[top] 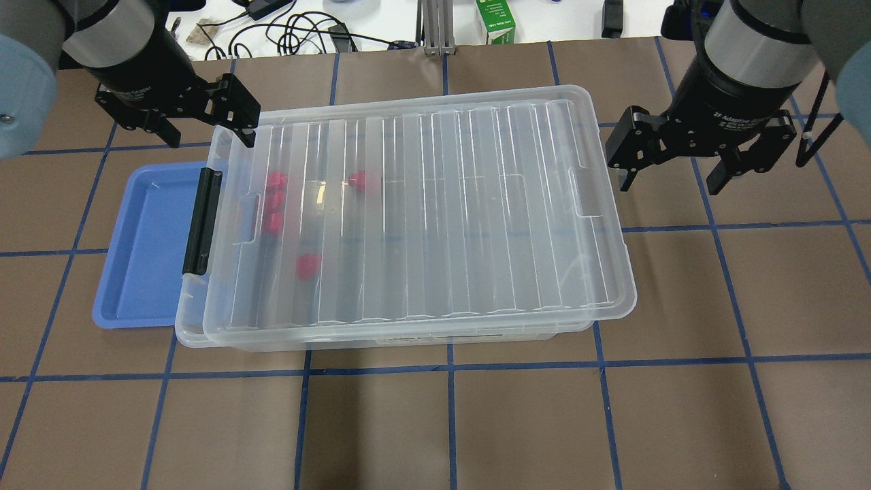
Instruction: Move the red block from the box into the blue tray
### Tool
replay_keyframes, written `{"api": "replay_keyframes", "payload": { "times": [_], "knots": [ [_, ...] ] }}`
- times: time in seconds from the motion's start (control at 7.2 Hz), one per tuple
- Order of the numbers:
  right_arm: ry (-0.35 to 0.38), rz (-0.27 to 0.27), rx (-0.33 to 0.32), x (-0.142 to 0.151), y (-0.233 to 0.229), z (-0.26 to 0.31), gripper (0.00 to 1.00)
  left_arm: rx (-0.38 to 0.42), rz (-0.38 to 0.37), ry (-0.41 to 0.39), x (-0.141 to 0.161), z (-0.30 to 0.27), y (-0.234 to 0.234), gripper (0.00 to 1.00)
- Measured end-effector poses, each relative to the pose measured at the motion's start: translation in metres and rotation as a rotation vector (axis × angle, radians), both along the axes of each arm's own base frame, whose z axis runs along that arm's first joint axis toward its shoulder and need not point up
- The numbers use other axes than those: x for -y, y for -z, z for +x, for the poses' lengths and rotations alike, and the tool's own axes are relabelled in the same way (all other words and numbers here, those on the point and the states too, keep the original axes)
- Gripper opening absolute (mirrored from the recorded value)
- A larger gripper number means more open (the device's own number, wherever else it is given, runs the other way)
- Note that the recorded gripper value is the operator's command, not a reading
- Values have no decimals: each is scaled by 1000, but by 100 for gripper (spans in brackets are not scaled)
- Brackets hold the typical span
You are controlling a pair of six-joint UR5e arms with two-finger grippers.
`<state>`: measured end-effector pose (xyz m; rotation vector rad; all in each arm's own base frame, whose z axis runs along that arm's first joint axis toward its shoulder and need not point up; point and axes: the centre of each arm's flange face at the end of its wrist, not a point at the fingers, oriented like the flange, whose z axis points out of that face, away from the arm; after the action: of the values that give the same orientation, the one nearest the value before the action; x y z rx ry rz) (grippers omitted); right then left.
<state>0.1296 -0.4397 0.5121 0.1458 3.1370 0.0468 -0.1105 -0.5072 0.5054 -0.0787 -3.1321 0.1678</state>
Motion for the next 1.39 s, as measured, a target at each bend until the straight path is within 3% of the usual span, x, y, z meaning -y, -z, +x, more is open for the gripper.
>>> {"api": "replay_keyframes", "payload": {
  "times": [0.69,1.11,1.39],
  "knots": [
    [11,17,8,9,13,-3,100,0,-1,0,0,0,0,100],
    [14,5,8,72,65,-8,100,0,-2,3,0,0,-1,100],
    [-6,6,6,98,97,-9,100,0,-2,3,0,0,-1,100]
  ]
}}
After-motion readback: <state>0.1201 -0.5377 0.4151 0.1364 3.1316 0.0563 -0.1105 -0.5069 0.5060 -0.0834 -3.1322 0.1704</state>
